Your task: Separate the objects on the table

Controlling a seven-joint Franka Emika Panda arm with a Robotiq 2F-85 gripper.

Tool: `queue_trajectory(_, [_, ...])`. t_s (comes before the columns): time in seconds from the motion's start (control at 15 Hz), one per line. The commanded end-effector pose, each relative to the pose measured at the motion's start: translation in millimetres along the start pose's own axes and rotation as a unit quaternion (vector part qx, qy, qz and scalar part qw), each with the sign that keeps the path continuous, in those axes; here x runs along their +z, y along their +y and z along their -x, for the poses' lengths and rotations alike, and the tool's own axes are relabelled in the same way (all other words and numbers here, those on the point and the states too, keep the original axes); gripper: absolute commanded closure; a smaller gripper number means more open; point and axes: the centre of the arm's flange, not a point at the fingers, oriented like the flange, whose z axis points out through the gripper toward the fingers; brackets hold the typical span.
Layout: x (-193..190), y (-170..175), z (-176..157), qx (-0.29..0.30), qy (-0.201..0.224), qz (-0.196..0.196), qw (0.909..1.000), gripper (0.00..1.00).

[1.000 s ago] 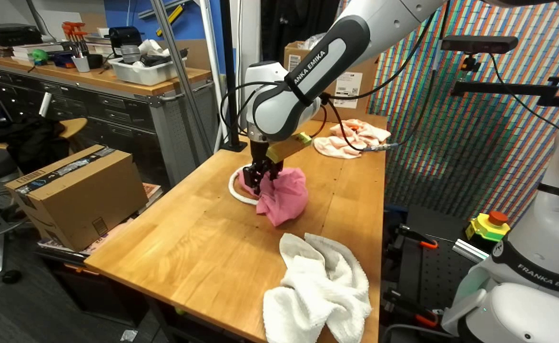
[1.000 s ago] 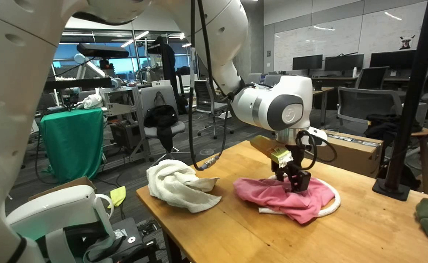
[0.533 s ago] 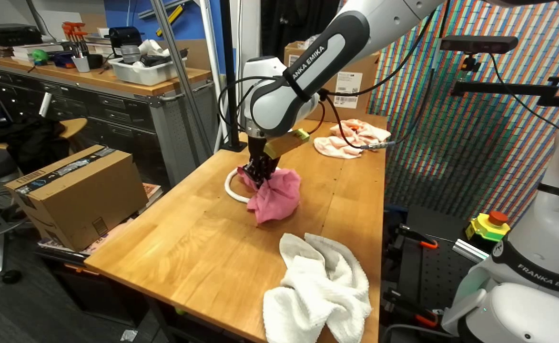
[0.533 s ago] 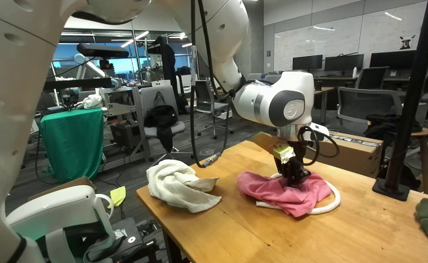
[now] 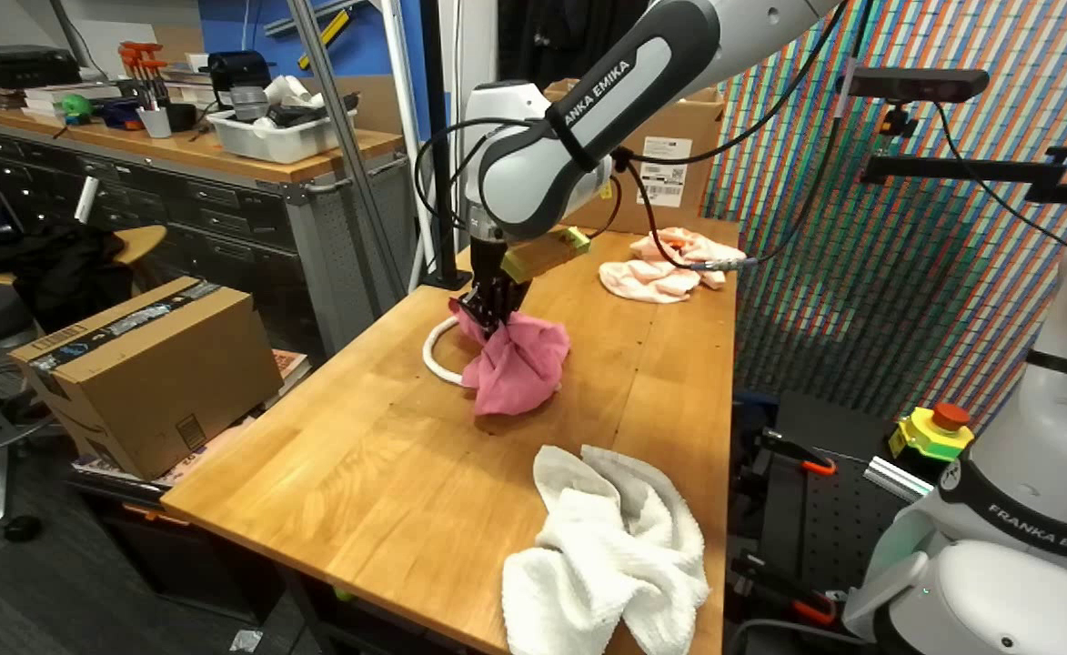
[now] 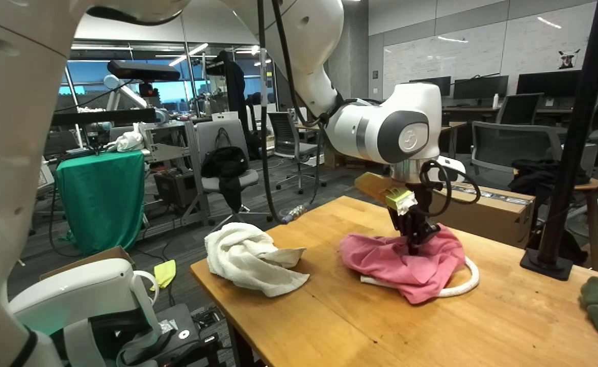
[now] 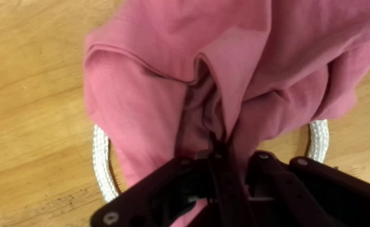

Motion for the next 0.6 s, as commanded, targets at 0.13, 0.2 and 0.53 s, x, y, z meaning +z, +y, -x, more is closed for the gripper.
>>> queue_trajectory(0.13, [-7,-16,-6,-0.018,0.011,-0.002,0.9998,0.92])
queue_trajectory(0.2, [-5,-22,-8,-0.023,0.009,-0.002,0.9997,0.92])
queue_trajectory(0.53, [-5,-52,-21,-0.048,0.015,0.0,0.9987,0.93])
